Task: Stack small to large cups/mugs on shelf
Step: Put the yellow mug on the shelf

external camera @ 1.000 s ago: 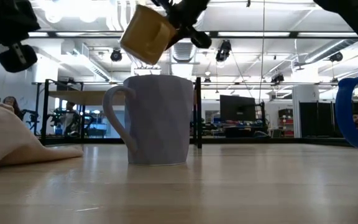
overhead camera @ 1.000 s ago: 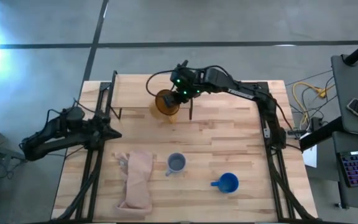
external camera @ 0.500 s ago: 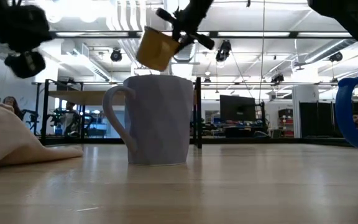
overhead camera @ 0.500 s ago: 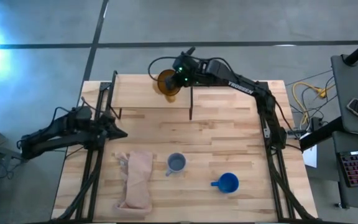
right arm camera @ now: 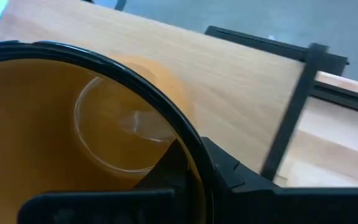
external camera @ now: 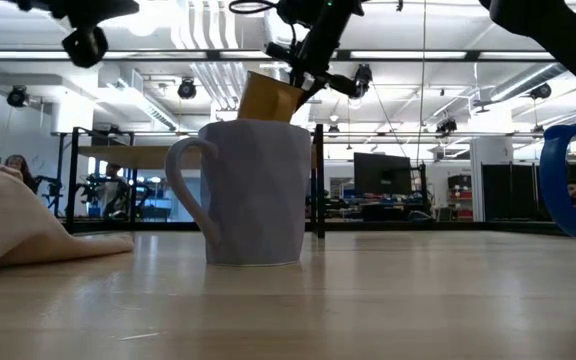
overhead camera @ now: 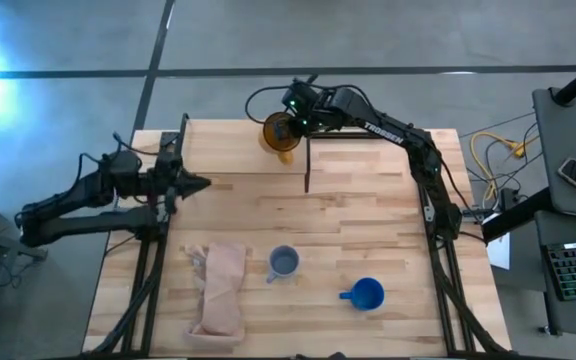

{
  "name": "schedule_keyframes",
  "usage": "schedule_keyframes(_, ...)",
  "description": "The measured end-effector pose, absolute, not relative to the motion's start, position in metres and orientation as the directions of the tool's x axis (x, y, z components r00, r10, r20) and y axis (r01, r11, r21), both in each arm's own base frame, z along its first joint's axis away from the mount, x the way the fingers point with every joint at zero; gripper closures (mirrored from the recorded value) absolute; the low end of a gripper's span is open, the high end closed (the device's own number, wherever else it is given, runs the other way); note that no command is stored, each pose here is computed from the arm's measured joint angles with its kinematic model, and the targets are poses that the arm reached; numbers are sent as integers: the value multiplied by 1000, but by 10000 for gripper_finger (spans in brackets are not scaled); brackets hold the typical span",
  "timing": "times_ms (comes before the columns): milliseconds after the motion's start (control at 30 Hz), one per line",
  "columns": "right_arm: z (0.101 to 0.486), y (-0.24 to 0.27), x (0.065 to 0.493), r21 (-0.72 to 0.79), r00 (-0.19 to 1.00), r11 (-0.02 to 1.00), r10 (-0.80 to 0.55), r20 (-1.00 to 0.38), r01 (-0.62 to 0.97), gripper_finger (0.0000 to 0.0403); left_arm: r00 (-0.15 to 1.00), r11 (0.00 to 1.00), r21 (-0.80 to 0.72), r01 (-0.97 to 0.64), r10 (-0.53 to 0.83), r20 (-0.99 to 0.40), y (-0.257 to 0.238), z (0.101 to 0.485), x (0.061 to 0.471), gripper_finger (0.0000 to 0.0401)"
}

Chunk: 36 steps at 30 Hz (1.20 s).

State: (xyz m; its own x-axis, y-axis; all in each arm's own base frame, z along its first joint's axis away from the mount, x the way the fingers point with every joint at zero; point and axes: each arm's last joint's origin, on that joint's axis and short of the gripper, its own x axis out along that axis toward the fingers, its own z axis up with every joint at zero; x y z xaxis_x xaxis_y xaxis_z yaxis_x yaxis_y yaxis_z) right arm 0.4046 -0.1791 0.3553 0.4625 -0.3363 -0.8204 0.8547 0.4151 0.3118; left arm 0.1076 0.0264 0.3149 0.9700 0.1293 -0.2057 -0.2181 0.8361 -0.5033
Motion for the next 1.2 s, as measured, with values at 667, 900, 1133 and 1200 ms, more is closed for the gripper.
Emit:
schedule_keyframes(667, 345, -179, 396, 231, 367, 420, -278, -888, 877, 388, 820, 835, -221, -503, 380, -427, 91, 354, 196, 401)
schedule_keyframes(900, 346, -179, 396, 234, 370, 420, -280, -886, 877, 388, 794, 822, -260, -506, 326, -513, 112, 329, 208, 401)
schedule_keyframes(1133, 348, -180, 398, 251, 392, 423, -288, -874, 871, 378, 796, 825, -268, -497, 311, -519, 120, 325, 223, 401)
schedule_keyframes(1200, 347, -180, 398, 253, 393, 424, -285, -874, 870, 382, 787, 820, -268, -507, 313, -532, 123, 322, 223, 401)
